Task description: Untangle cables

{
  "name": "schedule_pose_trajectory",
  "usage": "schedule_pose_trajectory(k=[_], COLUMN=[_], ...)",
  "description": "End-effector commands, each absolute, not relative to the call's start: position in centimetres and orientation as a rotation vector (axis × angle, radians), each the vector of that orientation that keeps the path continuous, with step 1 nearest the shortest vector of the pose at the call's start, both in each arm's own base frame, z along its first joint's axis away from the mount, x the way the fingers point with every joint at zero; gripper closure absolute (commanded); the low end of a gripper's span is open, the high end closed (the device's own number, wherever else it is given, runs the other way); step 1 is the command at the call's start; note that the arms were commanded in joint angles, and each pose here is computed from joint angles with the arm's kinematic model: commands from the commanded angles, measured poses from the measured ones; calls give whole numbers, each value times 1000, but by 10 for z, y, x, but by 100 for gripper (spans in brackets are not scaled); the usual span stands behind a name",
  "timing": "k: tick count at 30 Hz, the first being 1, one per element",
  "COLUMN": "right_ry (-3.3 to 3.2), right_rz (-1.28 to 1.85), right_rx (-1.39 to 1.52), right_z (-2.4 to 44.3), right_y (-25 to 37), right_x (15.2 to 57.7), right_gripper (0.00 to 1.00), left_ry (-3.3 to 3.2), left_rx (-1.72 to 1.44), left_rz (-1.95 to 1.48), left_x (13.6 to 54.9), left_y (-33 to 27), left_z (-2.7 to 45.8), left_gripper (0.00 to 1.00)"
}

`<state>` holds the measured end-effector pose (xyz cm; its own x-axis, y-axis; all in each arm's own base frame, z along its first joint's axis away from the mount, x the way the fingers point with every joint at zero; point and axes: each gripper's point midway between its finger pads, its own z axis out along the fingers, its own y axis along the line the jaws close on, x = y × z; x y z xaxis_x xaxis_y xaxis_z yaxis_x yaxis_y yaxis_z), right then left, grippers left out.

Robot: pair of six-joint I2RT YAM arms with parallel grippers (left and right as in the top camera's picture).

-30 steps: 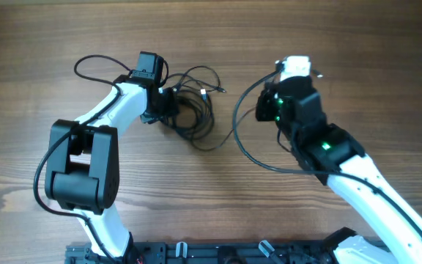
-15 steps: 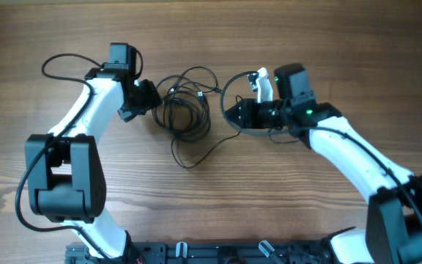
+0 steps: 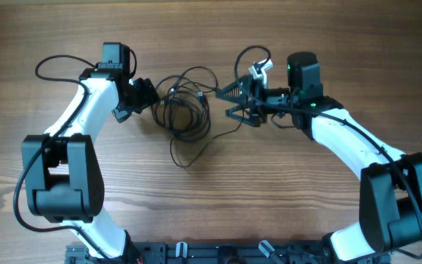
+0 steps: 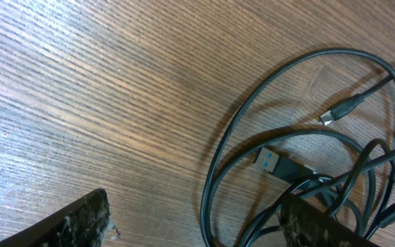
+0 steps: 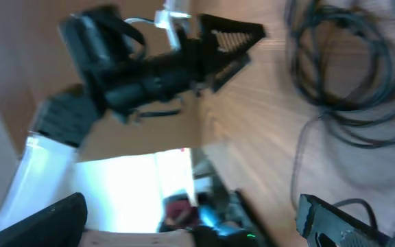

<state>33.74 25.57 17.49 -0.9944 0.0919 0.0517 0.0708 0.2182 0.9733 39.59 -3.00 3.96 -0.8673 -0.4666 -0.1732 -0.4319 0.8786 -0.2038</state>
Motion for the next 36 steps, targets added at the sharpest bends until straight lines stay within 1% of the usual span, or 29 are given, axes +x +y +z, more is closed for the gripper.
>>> schedule_pose_trajectory(k=[1, 4, 7, 8, 9, 12, 14, 16, 18, 22, 24, 27, 28, 29, 30, 31, 32, 33, 35, 36], right_ry=[2450, 2414, 2489, 2516, 2549, 2639, 2684, 2714, 2751, 2835, 2871, 2897, 2900, 2899, 2894, 2882, 2868, 2850, 2815, 2793], right_rz=[2044, 1818, 1571, 1400, 1222, 852, 732, 688, 641, 560, 537, 551, 572, 620, 663, 710, 720, 732, 756, 766], right_rx=[367, 448, 698, 757, 803, 957, 890, 851, 926, 901, 840, 676, 614, 531, 477, 405, 369, 325, 230, 159], right_z=[184, 164, 126, 106, 87, 49, 40, 36, 35, 57, 72, 95, 101, 105, 108, 111, 113, 115, 119, 122], right_y=[257, 248, 229, 215, 199, 159, 145, 135, 119, 93, 90, 98, 105, 118, 128, 141, 148, 158, 178, 188], right_x=[346, 370, 380, 383, 383, 368, 362, 358, 351, 348, 348, 353, 354, 355, 355, 357, 359, 361, 364, 365], right_gripper=[0, 0, 0, 0, 0, 0, 0, 0, 0, 0, 0, 1, 2, 12, 27, 55, 80, 96, 95, 96], left_ry=[2805, 2805, 2805, 2805, 2805, 2805, 2806, 2806, 2806, 2805, 2806, 2804, 2804, 2804, 2805, 2805, 2807, 2810, 2815, 2816], left_rx=[-692, -692, -692, -692, -692, -692, -692, -692, -692, -692, -691, -679, -672, -661, -651, -638, -629, -617, -597, -589], left_rz=[-218, -217, -218, -218, -218, -218, -218, -218, -218, -219, -219, -222, -223, -226, -227, -230, -231, -233, -235, -237], left_x=[400, 400, 400, 400, 400, 400, 400, 400, 400, 400, 400, 401, 401, 402, 402, 402, 402, 402, 401, 401], left_y=[-25, -25, -25, -25, -25, -25, -26, -26, -26, -26, -26, -29, -31, -34, -36, -40, -43, -46, -52, -54], left_z=[46, 46, 46, 46, 46, 46, 46, 46, 46, 46, 46, 47, 47, 47, 47, 47, 47, 47, 47, 47], left_gripper=[18, 18, 18, 17, 17, 17, 17, 17, 16, 17, 18, 22, 25, 31, 37, 45, 55, 64, 86, 92])
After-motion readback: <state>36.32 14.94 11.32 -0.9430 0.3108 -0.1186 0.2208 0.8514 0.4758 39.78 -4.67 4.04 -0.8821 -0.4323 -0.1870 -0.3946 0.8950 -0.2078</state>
